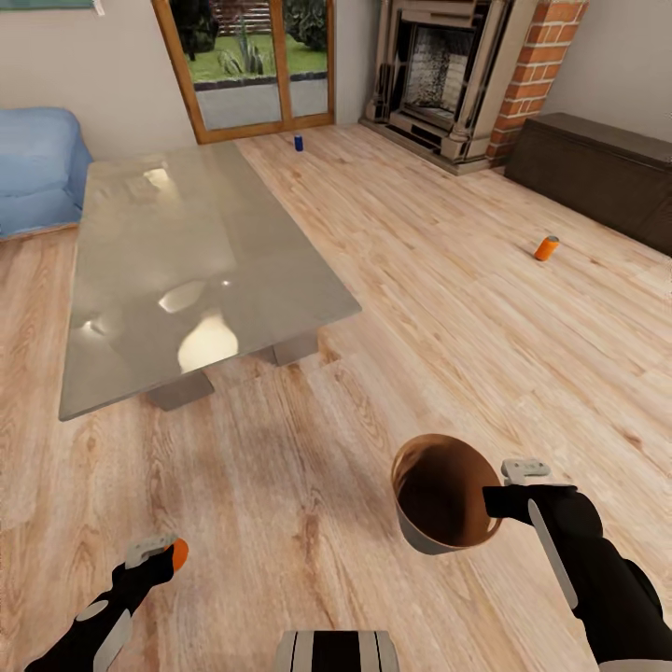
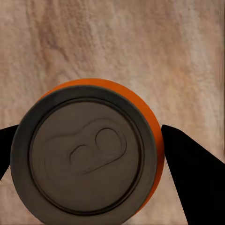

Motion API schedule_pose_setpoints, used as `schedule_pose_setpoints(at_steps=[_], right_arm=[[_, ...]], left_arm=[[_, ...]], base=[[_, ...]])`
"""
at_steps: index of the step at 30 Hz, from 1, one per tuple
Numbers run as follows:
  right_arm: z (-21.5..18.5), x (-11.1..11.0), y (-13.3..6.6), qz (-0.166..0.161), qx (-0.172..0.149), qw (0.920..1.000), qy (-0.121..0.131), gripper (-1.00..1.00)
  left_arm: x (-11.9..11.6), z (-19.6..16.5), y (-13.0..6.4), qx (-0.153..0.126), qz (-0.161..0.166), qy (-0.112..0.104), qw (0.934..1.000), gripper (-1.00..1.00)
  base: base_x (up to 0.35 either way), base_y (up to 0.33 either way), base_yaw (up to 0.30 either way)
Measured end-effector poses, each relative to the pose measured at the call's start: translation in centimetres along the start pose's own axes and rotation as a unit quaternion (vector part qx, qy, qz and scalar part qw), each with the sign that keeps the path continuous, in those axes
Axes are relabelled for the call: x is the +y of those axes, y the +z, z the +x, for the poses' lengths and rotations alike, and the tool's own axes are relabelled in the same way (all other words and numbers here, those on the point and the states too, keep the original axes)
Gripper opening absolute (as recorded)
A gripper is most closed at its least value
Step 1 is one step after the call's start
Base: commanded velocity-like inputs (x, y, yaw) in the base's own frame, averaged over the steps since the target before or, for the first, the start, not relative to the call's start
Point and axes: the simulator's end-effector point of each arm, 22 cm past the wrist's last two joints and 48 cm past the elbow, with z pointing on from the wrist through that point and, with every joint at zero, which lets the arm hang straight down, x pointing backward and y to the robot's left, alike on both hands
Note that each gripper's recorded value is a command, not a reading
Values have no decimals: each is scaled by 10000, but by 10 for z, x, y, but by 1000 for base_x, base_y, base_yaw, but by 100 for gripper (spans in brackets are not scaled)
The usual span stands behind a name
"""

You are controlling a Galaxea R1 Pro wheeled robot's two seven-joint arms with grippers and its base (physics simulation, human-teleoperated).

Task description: Put the three can of soda from the living room inside the tash can in the kitchen.

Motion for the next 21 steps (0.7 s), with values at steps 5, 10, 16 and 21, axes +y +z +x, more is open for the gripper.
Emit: schedule_pose_setpoints(at_steps=[5,10,16,21], right_arm=[[-8,-1,-13,-1,-39,10000,5,-100],[-16,0,-26,-6,-73,10000,-36,-100],[-25,15,-40,-136,-103,9997,-196,-100],[-33,13,-53,-82,-140,9996,-252,-100]], left_arm=[[-1,-12,-9,-38,7,-6,10000,-100],[-2,-24,-18,-76,15,-12,10000,-100],[-3,-38,-29,-122,23,-20,9999,-100],[-3,-50,-39,-159,31,-26,9999,-100]], base=[[0,0,0],[0,0,0],[0,0,0],[0,0,0]])
